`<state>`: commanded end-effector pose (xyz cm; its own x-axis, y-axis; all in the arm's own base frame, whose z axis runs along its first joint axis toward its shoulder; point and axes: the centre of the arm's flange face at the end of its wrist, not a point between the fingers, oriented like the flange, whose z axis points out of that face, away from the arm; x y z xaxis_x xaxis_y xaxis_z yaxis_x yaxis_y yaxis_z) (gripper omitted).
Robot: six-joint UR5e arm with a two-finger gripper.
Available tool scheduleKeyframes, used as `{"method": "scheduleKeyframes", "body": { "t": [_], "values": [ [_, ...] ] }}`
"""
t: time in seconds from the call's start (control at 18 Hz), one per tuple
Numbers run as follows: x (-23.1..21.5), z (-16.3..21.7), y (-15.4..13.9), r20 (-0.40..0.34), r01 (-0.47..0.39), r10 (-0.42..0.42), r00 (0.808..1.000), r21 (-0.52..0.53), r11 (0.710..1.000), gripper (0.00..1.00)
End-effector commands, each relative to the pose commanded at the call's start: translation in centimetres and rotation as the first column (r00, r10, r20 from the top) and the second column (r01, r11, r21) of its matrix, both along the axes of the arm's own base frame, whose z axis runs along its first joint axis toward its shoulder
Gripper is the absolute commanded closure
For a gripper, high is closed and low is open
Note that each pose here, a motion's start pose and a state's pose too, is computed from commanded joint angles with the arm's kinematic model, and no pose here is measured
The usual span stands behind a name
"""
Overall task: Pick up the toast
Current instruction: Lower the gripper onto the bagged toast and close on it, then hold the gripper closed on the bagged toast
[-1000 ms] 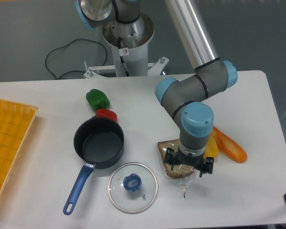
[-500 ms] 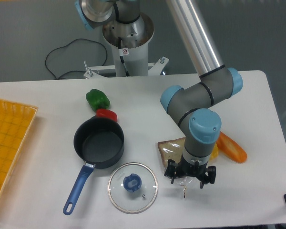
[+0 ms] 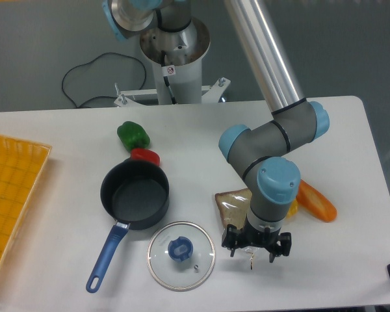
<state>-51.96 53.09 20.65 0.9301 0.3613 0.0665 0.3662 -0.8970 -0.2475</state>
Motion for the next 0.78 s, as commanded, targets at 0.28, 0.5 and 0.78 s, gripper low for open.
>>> {"method": "scheduleKeyframes", "body": {
  "t": [0.28, 0.5, 0.78],
  "values": [
    [0.1, -0.9, -0.1, 0.011, 0.0, 0.0, 1.0, -0.008, 1.0, 0.0],
    [0.1, -1.2, 0.0, 0.015, 0.003, -0.003, 1.0, -0.01, 1.0, 0.0],
    [0.2, -1.3, 0.1, 0.015, 0.009, -0.009, 1.0, -0.011, 1.0, 0.04]
  ]
}}
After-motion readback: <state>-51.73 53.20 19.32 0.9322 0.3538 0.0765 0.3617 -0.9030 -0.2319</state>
